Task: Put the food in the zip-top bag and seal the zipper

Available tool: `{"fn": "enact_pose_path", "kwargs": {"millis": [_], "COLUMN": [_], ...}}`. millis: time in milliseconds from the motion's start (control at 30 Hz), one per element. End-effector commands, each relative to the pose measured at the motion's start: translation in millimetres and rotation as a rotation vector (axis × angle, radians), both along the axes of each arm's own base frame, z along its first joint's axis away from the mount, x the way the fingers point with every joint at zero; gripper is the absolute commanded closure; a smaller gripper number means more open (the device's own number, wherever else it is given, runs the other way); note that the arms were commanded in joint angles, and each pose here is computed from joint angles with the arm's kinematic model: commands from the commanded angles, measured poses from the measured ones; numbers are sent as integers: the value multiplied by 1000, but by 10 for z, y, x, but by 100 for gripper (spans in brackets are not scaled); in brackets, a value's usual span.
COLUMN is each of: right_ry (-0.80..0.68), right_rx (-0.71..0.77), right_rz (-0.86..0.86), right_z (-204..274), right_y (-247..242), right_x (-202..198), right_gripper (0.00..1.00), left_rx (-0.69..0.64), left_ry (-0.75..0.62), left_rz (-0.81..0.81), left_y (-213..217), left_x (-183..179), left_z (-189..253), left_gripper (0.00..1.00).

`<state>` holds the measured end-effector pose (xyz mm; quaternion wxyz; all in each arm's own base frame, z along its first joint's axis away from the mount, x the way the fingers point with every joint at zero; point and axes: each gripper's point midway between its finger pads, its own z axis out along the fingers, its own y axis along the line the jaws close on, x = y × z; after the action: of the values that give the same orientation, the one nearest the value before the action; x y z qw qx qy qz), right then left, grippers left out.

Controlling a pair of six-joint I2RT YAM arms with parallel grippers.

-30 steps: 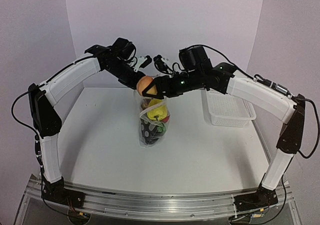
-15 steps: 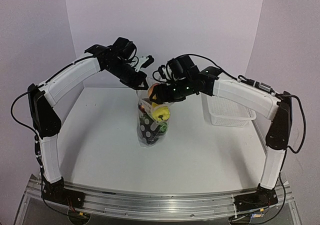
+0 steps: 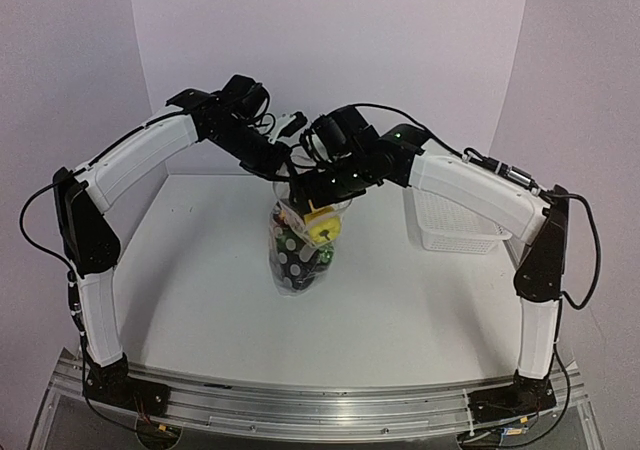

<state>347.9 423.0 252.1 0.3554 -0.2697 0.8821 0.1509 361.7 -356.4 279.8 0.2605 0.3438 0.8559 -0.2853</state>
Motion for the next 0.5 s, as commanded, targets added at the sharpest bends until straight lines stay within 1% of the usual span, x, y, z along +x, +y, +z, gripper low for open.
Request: {"fn": "enact_pose_path", "kwargs": {"millis": [0,200,333,400,467], "right_ry": [-73,-90,-121,-129,-127], "right_rx": [78,190,254,266,254], "right_rz": [62,120,117,44,-76], "right_z": [529,970,1270,1333,1266], "right_y": [42,87,43,-80,-266], "right_x": [-165,-304,-346,-314,-245], "right_gripper": [5,3,2,2,2], "left_rx": [-61,-54,-52,-53,-52], "left_ry": [-22,-14,-13,-14,-13], "left_rz": [33,54,61,65,69], "left_y": [67,103,130,145,159], "left_x": [13,49,64,73,85], "left_z": [252,210,204,211,207], "left_gripper": [100,100,100,100,100]}}
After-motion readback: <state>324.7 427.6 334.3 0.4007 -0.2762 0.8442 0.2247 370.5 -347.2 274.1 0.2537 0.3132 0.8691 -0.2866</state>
